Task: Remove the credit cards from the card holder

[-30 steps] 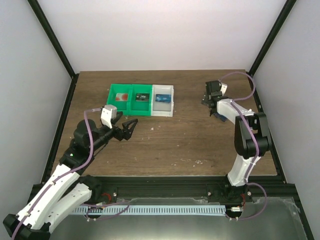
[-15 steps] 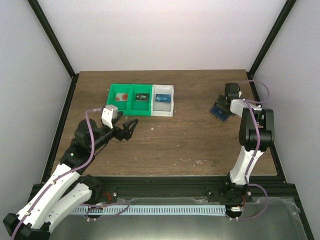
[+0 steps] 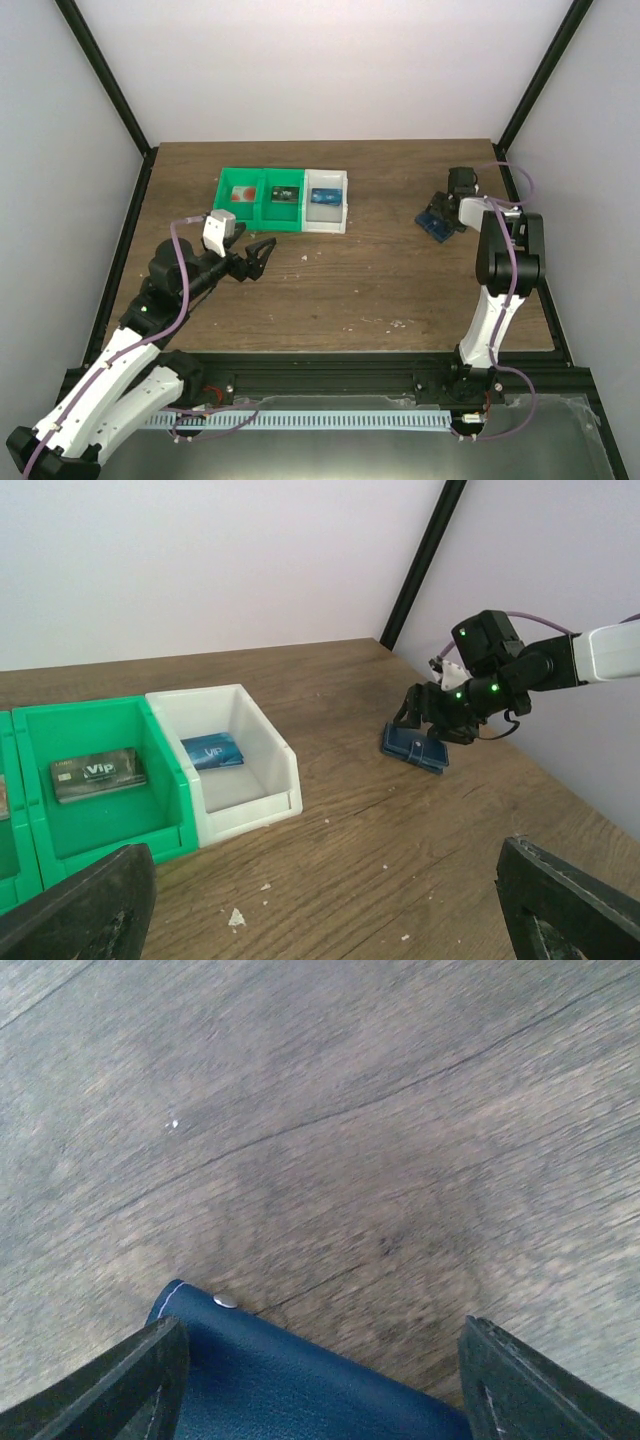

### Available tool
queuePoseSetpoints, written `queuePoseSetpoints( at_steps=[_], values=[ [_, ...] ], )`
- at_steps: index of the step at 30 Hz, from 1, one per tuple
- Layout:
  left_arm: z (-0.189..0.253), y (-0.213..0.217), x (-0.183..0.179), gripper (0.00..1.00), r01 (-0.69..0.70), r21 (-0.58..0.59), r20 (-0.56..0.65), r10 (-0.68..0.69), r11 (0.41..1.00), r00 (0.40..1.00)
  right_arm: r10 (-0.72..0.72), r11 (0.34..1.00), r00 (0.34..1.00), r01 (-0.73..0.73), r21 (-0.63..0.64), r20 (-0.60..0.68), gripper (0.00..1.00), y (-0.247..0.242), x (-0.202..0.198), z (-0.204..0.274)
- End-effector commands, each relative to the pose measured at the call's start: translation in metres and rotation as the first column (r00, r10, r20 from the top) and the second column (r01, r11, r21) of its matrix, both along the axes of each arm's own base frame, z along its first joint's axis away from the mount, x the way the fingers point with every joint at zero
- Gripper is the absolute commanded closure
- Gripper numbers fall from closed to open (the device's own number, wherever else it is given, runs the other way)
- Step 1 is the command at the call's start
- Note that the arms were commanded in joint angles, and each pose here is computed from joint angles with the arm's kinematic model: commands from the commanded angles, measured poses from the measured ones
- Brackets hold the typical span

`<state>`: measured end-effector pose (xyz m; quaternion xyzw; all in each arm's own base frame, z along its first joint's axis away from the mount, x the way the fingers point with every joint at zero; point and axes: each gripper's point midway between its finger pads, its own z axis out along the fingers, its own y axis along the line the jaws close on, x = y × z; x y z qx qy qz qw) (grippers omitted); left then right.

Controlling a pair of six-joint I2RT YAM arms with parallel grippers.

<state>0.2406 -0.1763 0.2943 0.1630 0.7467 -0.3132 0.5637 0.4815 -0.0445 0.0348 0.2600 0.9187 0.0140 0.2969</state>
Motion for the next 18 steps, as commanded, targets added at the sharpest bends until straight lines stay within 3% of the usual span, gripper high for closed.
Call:
queuePoseSetpoints(
  at_steps=[1, 18],
  values=[
    [-0.001, 0.001, -0.001, 0.06, -0.001, 0.012, 0.014, 0.001, 1.0, 1.0, 0.038, 0.997, 0.997, -0.034, 0.071, -0.06, 0.26, 0.013, -0.022, -0.012],
    [-0.009, 0.006, 0.006, 0.06, -0.049, 0.036, -0.008, 0.049, 0.998, 0.999, 0.176, 0.973, 0.977, -0.155, 0.169, -0.12, 0.3, 0.081, -0.082, -0.022]
  ],
)
